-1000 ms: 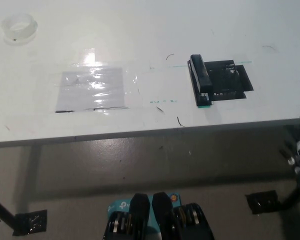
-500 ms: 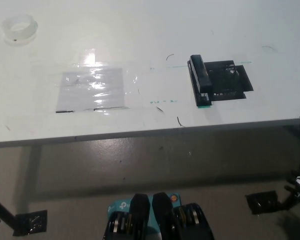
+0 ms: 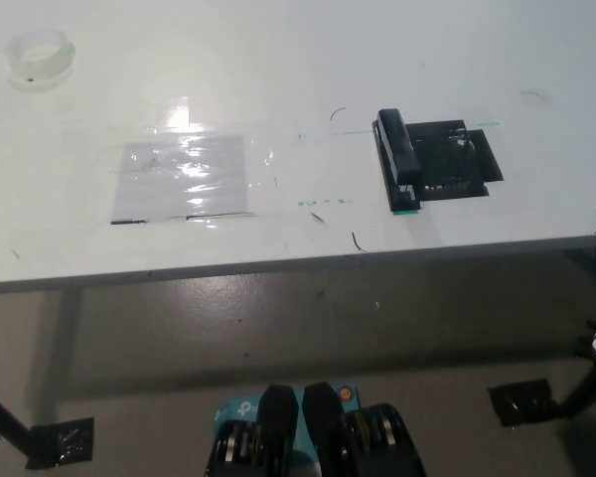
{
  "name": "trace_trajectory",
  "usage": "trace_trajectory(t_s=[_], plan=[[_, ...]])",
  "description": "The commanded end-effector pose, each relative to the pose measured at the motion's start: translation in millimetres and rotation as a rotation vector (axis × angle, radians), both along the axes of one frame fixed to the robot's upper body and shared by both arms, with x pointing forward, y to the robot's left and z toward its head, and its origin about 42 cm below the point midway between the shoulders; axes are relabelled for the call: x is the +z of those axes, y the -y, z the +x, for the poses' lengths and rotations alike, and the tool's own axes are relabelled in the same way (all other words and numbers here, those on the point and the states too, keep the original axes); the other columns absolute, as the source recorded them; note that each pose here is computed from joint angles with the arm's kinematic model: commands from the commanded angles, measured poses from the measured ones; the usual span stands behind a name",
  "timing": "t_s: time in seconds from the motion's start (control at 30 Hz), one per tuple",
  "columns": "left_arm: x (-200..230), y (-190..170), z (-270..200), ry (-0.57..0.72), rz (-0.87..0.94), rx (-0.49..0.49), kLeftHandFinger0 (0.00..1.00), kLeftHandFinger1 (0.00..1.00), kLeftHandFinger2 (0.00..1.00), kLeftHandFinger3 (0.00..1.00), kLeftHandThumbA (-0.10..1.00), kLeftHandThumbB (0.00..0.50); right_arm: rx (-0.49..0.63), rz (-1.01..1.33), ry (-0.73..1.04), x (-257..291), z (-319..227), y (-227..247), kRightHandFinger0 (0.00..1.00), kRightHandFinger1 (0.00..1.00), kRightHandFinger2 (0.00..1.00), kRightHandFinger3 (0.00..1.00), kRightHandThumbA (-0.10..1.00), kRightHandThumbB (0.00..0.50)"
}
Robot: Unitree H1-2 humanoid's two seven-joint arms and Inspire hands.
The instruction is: A stapler is kept infront of the robot on the black mark on the desk and the robot uses its right hand to lift the top of the stapler to open it
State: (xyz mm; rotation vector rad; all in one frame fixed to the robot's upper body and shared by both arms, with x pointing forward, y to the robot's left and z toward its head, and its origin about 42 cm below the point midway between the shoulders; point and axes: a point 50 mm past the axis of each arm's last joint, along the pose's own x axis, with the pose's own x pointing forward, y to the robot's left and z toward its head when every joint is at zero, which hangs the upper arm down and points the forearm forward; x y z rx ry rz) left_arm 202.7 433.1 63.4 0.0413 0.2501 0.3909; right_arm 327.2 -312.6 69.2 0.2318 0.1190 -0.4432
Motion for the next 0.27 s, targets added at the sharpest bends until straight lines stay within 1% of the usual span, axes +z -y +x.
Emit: trace_trajectory(t_s=[0.0, 0.07, 0.1, 0.23], plan=[[16.2, -11.3, 4.8, 0.046, 0.045, 0.008, 0.43, 0.49, 0.60, 0.76, 1.00, 0.150, 0.027, -0.076, 0.097, 17.5, 10.2, 0.1, 0.38, 0.41, 0.47, 0.60, 0.28, 0.063], [15.4, -11.6, 4.7, 0.052, 0.037, 0.009, 0.43, 0.49, 0.61, 0.77, 1.00, 0.152, 0.031, -0.090, 0.101, 19.2, 9.7, -0.7, 0.37, 0.40, 0.47, 0.59, 0.28, 0.057], [15.9, -11.4, 4.6, 0.048, 0.045, 0.004, 0.43, 0.49, 0.61, 0.77, 1.00, 0.145, 0.034, -0.085, 0.102, 18.1, 9.6, 0.1, 0.38, 0.41, 0.48, 0.60, 0.28, 0.064], [14.6, -11.8, 4.8, 0.052, 0.043, 0.005, 0.42, 0.50, 0.62, 0.76, 1.00, 0.142, 0.030, -0.078, 0.108, 20.5, 11.9, -0.5, 0.37, 0.40, 0.48, 0.59, 0.27, 0.076]])
